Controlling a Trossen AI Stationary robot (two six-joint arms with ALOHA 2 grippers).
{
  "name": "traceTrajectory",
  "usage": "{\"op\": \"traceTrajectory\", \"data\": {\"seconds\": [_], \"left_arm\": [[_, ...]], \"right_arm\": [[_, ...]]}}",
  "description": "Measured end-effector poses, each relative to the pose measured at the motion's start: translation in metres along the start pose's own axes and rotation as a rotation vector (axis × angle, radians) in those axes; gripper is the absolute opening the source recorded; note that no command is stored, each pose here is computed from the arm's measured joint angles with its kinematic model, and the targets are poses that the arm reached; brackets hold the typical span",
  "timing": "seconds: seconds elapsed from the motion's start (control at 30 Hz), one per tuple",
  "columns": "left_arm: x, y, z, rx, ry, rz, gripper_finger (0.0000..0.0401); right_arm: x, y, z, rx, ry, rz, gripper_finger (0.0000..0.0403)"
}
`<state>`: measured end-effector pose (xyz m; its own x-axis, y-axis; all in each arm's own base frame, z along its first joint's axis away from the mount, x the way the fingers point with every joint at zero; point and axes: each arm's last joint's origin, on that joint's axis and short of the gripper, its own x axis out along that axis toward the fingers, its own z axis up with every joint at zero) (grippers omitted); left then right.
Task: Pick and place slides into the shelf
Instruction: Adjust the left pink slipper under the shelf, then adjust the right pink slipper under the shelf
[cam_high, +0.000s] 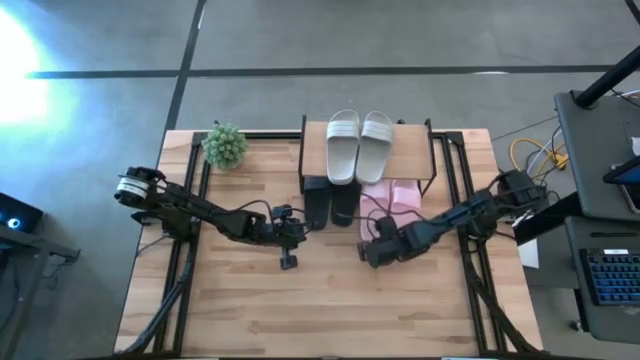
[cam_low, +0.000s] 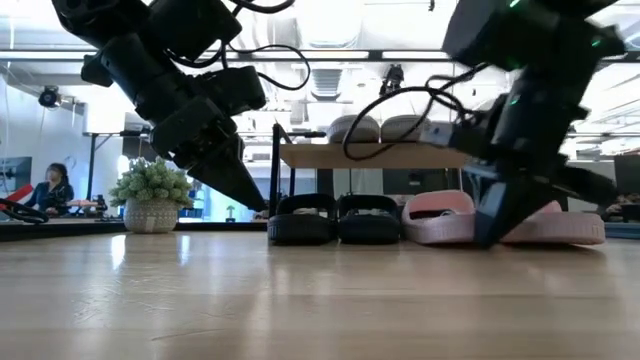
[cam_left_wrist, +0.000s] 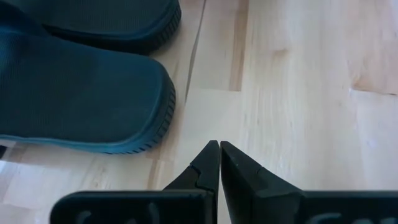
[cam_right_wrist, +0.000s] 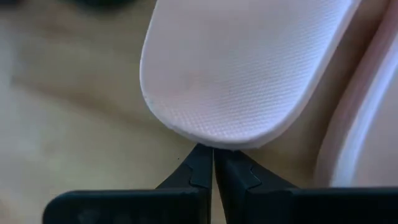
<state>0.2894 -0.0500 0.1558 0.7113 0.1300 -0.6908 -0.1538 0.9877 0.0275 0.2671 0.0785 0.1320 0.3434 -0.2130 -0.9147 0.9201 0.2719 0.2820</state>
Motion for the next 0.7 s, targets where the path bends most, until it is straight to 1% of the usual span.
{"op": "traceTrajectory", "data": {"seconds": [0.1,0.23,0.3,0.4,0.47,0.57,0.63,0.7], "left_arm": [[0.0,0.0,0.0,0.0,0.001,0.0,0.0],[0.0,0.0,-0.002,0.001,0.004,0.001,0.0],[0.0,0.0,-0.003,0.002,0.008,0.001,0.0],[0.001,0.001,-0.004,0.002,0.011,0.002,0.0],[0.001,0.001,-0.004,0.002,0.012,0.002,0.0],[0.001,0.001,-0.004,0.002,0.012,0.002,0.0],[0.001,0.001,-0.004,0.001,0.011,0.002,0.0],[0.001,0.001,-0.004,0.002,0.011,0.002,0.0]], "right_arm": [[0.006,-0.004,0.018,-0.004,-0.046,-0.035,0.0011],[0.01,-0.003,0.037,-0.05,-0.061,-0.048,0.0011],[0.009,0.001,0.043,-0.071,-0.064,-0.032,0.0011],[0.006,0.006,0.046,-0.101,-0.023,0.0,0.0011],[0.001,0.012,0.041,-0.136,0.023,0.036,0.0011],[-0.014,0.019,0.025,-0.186,0.095,0.107,0.0011],[-0.024,0.018,0.012,-0.169,0.123,0.131,0.0011],[-0.032,0.014,0.0,-0.126,0.145,0.121,0.0011]]}}
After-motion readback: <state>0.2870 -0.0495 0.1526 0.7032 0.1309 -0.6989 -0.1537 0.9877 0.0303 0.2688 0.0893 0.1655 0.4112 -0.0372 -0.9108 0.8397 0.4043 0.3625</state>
